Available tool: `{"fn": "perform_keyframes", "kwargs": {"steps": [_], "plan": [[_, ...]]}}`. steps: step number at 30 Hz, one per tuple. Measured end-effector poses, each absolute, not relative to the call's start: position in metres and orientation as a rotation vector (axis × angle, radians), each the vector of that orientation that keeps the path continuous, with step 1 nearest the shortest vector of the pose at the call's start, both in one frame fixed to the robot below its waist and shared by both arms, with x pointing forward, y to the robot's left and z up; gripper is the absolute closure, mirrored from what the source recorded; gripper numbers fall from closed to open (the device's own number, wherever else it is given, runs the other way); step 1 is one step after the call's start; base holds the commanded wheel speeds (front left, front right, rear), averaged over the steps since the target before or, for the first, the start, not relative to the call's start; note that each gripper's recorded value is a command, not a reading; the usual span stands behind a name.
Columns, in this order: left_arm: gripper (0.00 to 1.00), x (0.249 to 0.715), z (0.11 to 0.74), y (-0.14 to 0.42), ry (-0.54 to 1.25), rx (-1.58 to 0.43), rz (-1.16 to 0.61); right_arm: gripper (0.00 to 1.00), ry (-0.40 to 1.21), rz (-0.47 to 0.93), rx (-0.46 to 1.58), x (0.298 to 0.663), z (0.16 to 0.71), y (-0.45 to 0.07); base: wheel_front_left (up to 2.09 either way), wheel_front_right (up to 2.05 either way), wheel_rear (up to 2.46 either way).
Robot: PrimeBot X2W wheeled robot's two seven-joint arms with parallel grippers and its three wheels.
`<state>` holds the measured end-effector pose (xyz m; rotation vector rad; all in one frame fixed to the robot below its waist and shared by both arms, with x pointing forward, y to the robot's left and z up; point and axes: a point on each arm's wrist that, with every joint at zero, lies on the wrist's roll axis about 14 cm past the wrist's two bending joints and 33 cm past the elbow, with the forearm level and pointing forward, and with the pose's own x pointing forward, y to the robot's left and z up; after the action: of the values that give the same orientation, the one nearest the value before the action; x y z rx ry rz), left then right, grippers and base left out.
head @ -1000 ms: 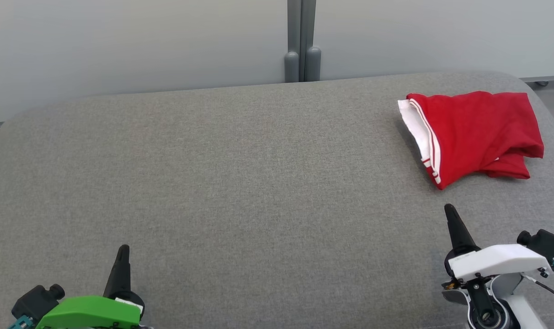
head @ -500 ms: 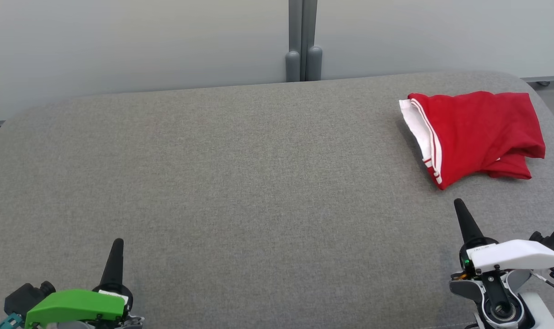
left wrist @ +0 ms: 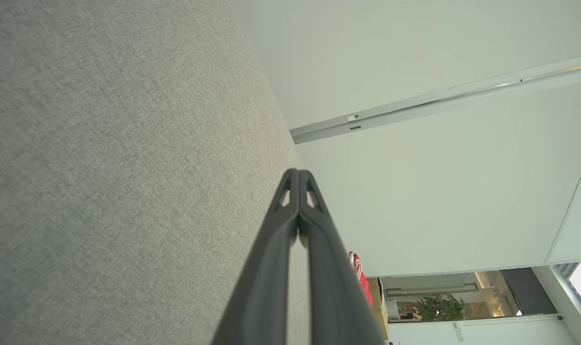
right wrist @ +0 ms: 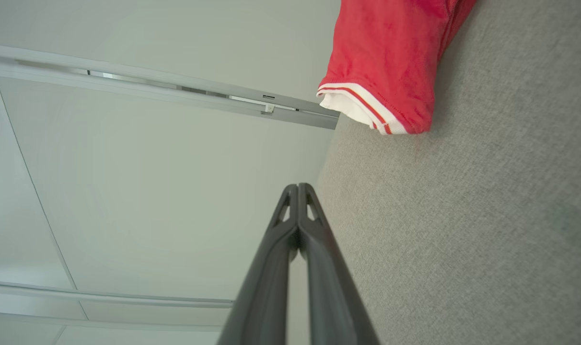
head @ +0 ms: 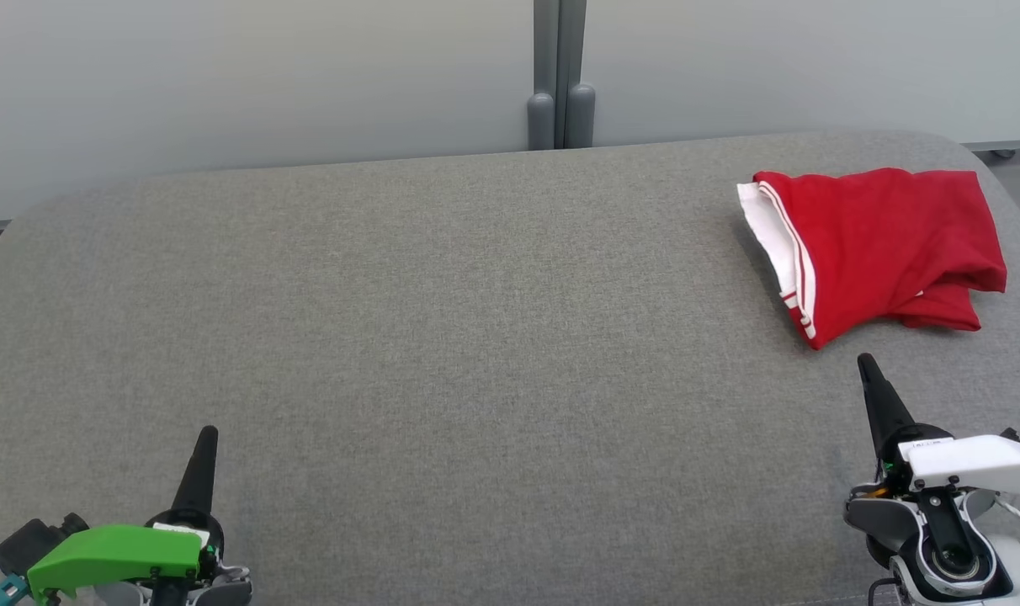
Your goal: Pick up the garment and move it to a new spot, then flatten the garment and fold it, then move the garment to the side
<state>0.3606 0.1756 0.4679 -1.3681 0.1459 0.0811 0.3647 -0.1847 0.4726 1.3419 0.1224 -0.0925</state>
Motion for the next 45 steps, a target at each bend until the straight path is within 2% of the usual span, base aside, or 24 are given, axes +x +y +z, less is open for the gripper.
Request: {"fn": "perform_keyframes", "kwargs": {"steps": [20, 45], "plan": [[1.00, 0.368, 0.474, 0.183, 0.110, -1.585, 0.068, 1.00, 0.057, -0.103, 1.582, 0.371, 0.479, -0.202, 0.00, 0.00, 0.00], [1.00, 0.372, 0.477, 0.183, 0.101, -1.587, 0.056, 1.00, 0.048, -0.098, 1.590, 0.374, 0.481, -0.203, 0.00, 0.00, 0.00]]}}
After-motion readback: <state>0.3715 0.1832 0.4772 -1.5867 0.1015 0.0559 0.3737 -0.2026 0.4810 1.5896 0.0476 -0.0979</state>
